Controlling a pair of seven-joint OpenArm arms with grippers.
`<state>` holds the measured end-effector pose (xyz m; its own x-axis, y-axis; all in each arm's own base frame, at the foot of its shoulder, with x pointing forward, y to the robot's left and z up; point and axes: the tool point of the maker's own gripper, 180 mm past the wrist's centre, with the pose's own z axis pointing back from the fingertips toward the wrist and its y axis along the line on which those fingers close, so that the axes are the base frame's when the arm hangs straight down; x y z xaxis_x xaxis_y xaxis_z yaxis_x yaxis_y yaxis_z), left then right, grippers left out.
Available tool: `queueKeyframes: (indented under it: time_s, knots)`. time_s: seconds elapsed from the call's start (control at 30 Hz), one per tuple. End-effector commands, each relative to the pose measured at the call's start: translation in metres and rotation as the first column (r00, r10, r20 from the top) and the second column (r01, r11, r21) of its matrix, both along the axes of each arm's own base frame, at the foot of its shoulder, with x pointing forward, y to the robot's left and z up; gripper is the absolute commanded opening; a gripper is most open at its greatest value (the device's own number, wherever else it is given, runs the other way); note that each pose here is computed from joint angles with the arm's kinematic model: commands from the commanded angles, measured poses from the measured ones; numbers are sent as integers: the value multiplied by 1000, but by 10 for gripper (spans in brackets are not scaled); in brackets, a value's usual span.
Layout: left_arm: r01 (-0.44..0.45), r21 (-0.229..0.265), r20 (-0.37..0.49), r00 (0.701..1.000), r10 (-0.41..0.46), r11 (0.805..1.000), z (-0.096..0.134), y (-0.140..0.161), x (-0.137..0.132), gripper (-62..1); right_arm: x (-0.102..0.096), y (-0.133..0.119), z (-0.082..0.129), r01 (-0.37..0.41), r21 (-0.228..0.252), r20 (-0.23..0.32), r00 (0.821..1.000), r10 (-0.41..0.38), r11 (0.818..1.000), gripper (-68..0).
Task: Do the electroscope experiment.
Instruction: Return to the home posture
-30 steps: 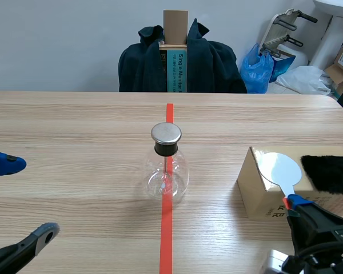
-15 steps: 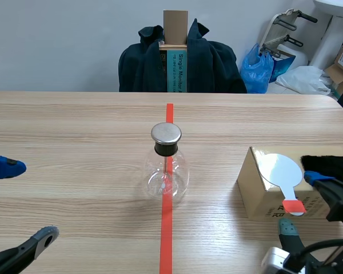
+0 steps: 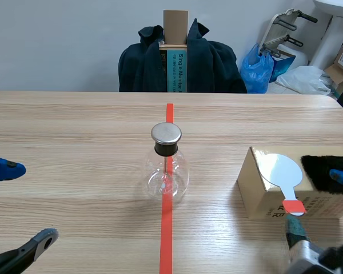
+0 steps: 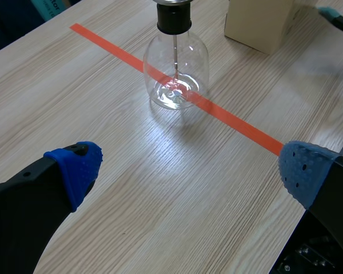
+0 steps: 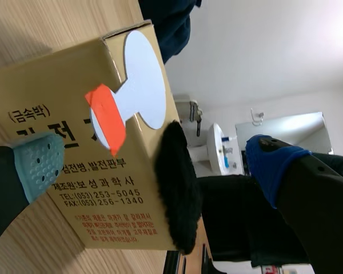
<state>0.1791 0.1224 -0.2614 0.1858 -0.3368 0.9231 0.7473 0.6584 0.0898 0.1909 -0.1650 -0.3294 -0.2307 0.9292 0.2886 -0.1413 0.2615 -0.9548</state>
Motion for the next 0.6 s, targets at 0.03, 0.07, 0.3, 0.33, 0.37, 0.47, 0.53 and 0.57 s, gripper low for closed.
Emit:
queueKeyframes:
  time_s: [0.03, 0.07, 0.3, 0.33, 0.37, 0.47, 0.53, 0.57]
  knots:
    - [-2, -24, 15, 1000, 2, 1000, 6, -3, 2, 14, -10, 6, 17, -48, 35, -9, 999, 48, 998, 4]
    - [-2, -24, 15, 1000, 2, 1000, 6, -3, 2, 14, -14, 9, 19, -62, 54, -32, 997, 63, 997, 4]
    - [-2, -22, 12, 1000, 2, 1000, 5, -3, 2, 14, -19, 26, 69, -90, 249, -71, 991, 111, 964, 4]
    - [-2, -22, 12, 1000, 2, 1000, 5, -3, 2, 14, -13, 26, 79, -77, 280, -77, 992, 102, 957, 4]
    - [-2, -22, 12, 1000, 2, 1000, 5, -3, 2, 14, -6, 25, 87, -60, 302, -90, 992, 91, 951, 4]
    - [-2, -22, 13, 1000, 2, 1000, 5, -3, 2, 14, 12, 24, 107, -17, 352, -142, 987, 72, 936, 4]
    - [-2, -22, 12, 1000, 2, 1000, 5, -3, 2, 14, 19, 28, 119, -18, 371, -169, 982, 87, 928, 4]
    - [-2, -22, 13, 1000, 2, 1000, 5, -3, 2, 14, 22, 29, 125, -18, 384, -179, 979, 94, 923, 4]
